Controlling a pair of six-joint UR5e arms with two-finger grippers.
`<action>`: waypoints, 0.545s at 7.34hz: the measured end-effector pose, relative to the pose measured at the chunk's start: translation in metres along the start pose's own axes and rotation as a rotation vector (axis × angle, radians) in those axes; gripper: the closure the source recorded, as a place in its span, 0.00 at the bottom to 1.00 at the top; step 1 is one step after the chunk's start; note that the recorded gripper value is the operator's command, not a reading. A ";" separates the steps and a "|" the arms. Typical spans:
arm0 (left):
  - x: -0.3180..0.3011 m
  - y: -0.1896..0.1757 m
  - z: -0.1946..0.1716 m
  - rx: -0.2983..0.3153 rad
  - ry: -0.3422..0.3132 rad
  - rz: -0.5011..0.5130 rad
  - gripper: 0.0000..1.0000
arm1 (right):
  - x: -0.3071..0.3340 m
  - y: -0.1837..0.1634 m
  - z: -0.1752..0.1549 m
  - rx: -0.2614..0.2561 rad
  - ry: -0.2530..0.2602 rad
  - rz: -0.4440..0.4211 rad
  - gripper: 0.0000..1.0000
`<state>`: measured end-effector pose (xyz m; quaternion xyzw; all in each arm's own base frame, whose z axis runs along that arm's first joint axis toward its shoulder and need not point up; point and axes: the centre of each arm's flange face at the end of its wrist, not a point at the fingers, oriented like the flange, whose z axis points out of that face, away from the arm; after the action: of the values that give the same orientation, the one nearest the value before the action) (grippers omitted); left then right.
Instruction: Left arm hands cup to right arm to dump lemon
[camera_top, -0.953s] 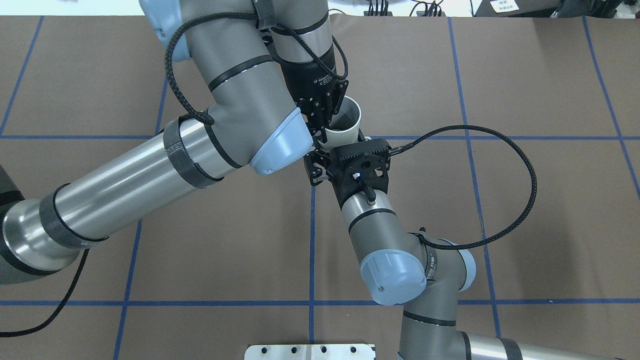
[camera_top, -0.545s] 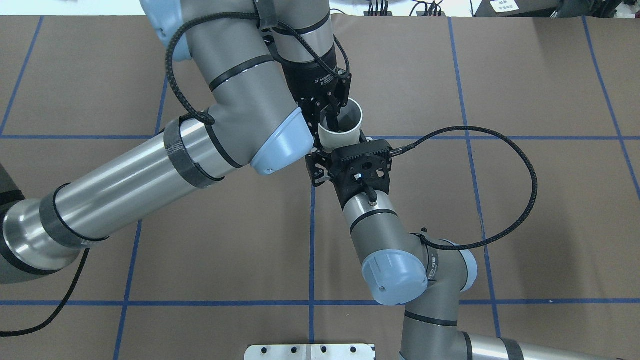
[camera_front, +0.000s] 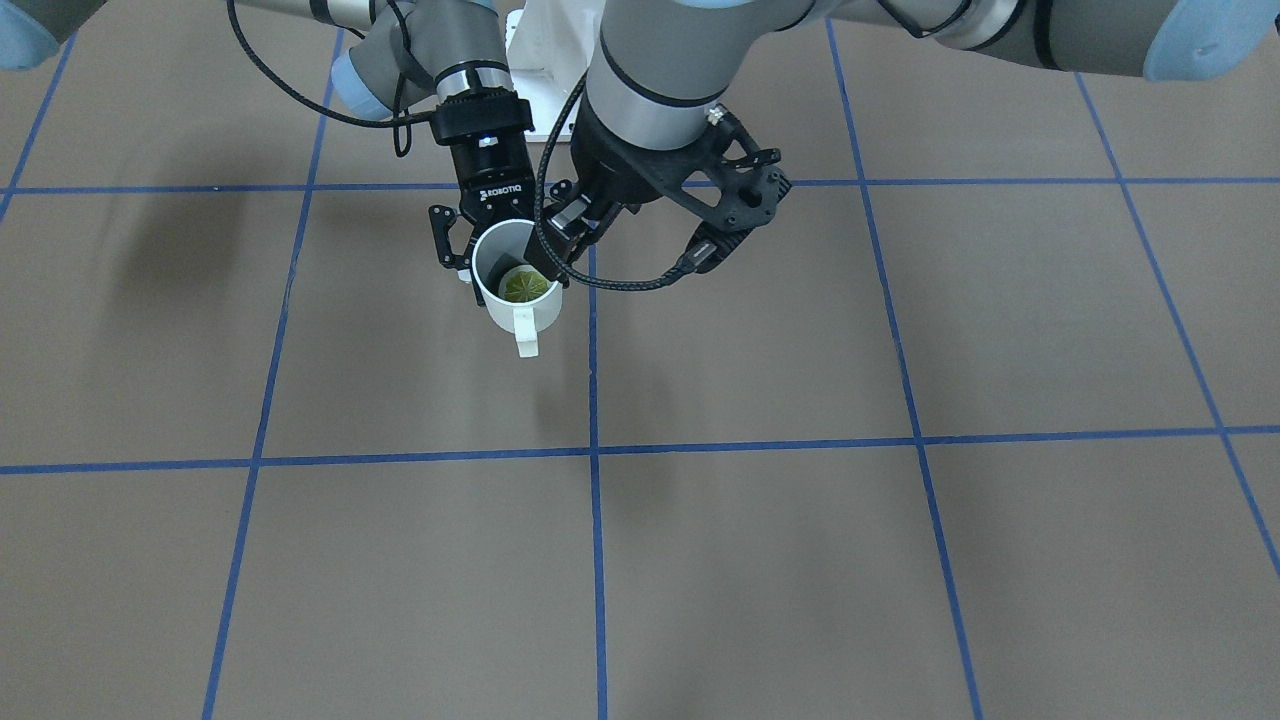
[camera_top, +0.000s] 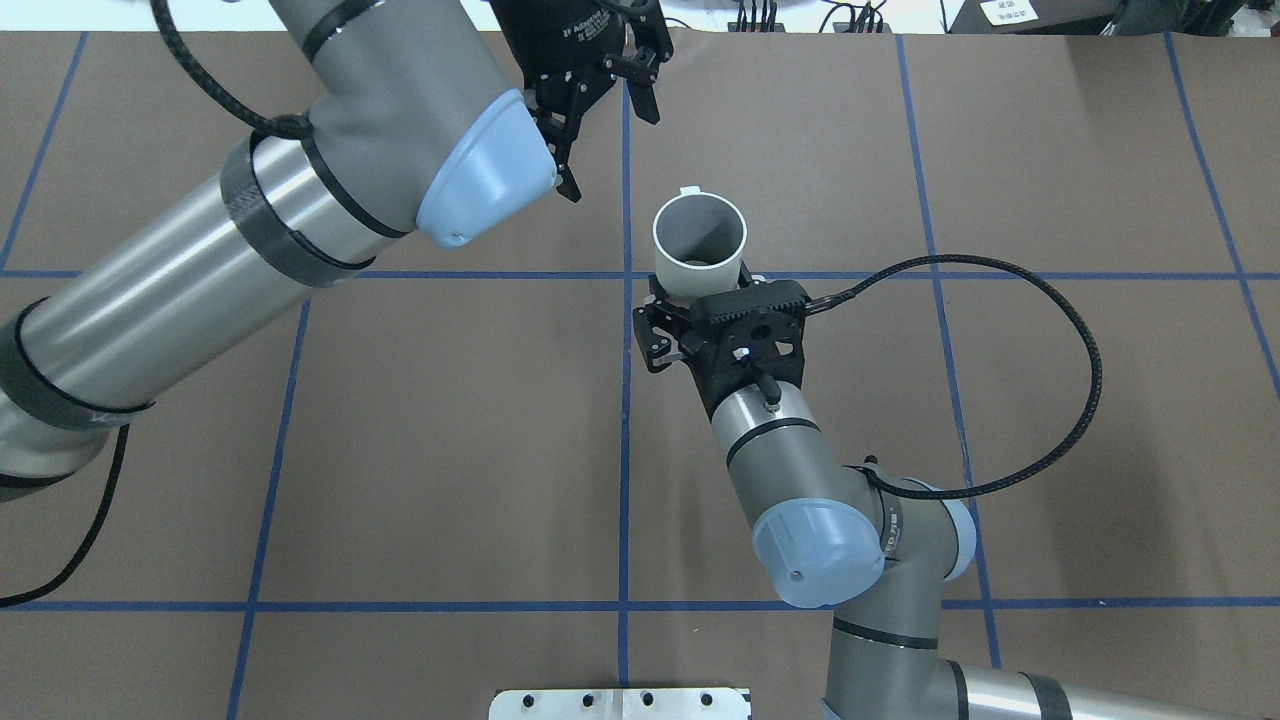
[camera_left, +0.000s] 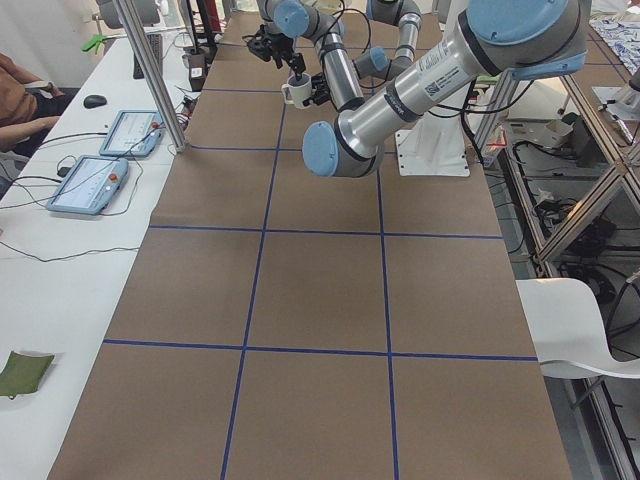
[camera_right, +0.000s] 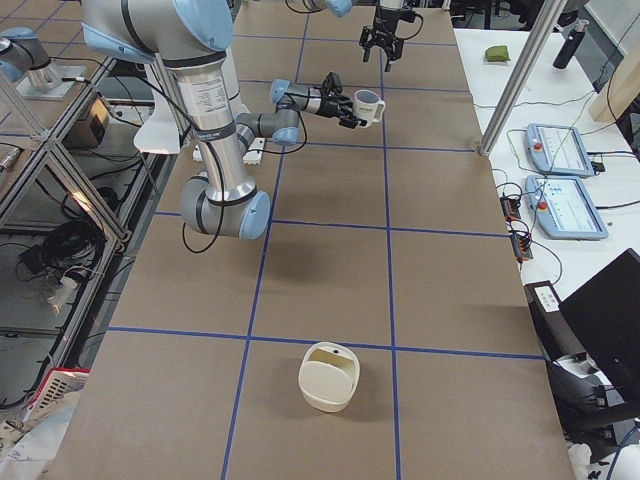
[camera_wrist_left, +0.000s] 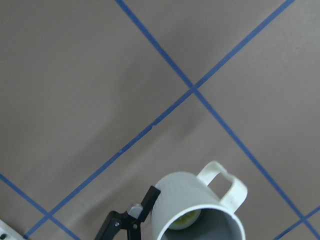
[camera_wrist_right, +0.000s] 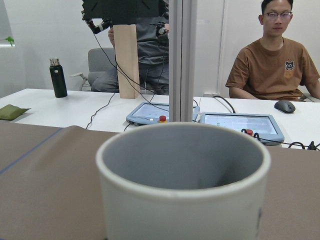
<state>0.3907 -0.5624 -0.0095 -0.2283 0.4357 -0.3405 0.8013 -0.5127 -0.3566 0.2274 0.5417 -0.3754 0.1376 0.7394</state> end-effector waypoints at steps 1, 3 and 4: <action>-0.001 -0.014 -0.007 0.013 0.008 0.003 0.00 | 0.027 0.001 0.001 0.019 -0.013 0.030 0.73; -0.014 -0.048 0.008 0.032 -0.017 0.025 0.00 | 0.109 0.012 0.007 0.028 0.017 0.030 0.76; -0.021 -0.062 0.017 0.040 -0.033 0.038 0.00 | 0.162 0.009 0.007 0.034 0.047 0.025 0.76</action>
<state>0.3757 -0.5867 0.0512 -0.2093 0.4197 -0.3303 0.8191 -0.4108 -0.3929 0.3489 0.5461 -0.3625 0.1658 0.7368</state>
